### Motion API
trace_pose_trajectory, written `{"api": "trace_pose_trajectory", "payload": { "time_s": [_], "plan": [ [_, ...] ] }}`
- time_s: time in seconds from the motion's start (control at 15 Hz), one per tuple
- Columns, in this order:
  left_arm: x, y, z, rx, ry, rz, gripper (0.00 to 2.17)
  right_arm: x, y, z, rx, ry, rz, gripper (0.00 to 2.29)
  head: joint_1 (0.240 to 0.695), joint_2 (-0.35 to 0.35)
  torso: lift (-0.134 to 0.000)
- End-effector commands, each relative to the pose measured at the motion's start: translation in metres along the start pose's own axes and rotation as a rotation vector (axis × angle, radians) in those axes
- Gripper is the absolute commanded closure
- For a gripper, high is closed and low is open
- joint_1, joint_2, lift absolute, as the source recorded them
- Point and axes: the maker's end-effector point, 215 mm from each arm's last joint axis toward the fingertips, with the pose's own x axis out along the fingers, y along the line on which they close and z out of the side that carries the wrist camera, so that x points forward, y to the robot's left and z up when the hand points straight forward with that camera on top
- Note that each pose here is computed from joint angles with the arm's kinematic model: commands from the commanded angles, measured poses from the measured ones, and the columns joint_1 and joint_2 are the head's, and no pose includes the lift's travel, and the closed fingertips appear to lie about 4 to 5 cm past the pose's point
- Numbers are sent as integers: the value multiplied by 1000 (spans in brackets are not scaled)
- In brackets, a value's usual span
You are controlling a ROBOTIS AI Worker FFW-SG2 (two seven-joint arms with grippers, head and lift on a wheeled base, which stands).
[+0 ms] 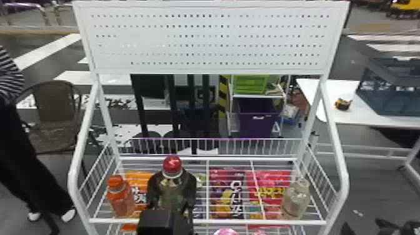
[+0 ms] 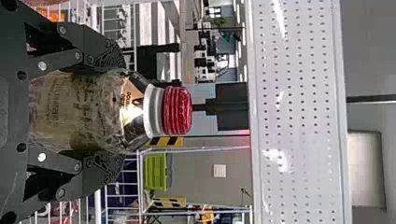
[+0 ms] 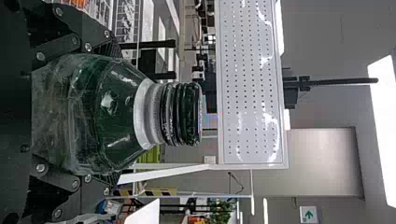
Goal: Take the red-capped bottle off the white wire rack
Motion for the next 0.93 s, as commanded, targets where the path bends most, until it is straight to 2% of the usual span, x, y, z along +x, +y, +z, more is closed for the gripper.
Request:
{"api": "trace_pose_trajectory", "payload": {
  "time_s": [0.0,0.2,0.4,0.87],
  "plan": [
    [-19,20,21,25,4,0,1983,0,0,-1,1,1,-1,481,499,0,0],
    [-35,60,36,31,-8,30,1983,1,0,-1,1,1,-1,481,499,0,0],
    [-33,85,28,37,2,66,1983,3,2,2,1,-3,3,481,499,0,0],
    [-29,85,26,31,3,72,1980,4,2,-1,9,3,4,481,499,0,0]
  ]
}}
